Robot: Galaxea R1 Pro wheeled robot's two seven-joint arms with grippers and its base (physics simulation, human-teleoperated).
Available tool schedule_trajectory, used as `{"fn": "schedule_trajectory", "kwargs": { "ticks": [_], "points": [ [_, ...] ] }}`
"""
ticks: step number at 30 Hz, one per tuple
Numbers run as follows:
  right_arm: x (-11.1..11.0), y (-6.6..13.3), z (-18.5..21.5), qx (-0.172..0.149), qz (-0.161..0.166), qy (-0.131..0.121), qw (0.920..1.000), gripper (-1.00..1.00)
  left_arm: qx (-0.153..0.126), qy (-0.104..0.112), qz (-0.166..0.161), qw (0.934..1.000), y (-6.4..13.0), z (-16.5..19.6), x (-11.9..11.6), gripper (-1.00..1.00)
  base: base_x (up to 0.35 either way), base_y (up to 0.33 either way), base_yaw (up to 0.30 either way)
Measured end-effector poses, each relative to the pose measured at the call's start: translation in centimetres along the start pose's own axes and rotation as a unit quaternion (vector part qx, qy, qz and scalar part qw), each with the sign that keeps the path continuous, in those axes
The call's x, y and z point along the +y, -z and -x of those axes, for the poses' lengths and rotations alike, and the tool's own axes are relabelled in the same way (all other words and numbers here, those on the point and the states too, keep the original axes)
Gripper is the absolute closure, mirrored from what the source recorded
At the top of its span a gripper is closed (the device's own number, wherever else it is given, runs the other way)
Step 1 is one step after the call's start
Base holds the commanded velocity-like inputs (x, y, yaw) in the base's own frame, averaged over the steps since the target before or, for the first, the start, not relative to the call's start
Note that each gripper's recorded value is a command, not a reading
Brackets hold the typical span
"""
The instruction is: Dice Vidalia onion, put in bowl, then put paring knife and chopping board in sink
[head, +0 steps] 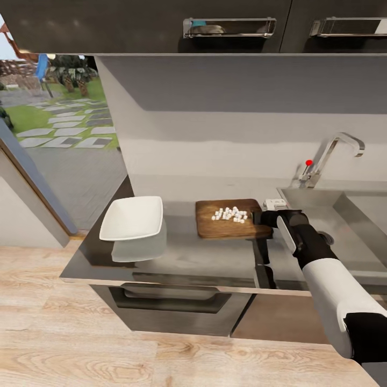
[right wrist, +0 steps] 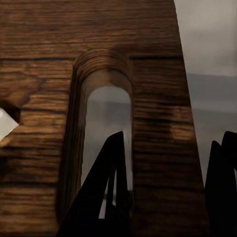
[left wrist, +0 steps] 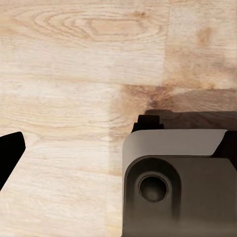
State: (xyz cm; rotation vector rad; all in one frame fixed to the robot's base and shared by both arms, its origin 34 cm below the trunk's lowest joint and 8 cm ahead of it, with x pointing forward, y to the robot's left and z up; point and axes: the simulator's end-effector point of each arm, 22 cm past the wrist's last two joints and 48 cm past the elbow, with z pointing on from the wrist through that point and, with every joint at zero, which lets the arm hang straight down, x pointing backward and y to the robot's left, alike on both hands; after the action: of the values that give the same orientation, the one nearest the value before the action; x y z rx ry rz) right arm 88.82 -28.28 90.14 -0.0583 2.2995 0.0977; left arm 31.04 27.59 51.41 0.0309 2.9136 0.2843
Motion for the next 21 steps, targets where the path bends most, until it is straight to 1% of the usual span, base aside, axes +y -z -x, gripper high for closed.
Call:
{"fn": "schedule_trajectory", "kwargs": {
  "ticks": [21],
  "points": [
    [0.00,0.00,0.00,0.000,0.000,0.000,1.0000,1.00,0.000,0.000,0.000,1.0000,-0.01,-0.02,0.07,-1.00,0.000,0.000,0.000]
  ]
}}
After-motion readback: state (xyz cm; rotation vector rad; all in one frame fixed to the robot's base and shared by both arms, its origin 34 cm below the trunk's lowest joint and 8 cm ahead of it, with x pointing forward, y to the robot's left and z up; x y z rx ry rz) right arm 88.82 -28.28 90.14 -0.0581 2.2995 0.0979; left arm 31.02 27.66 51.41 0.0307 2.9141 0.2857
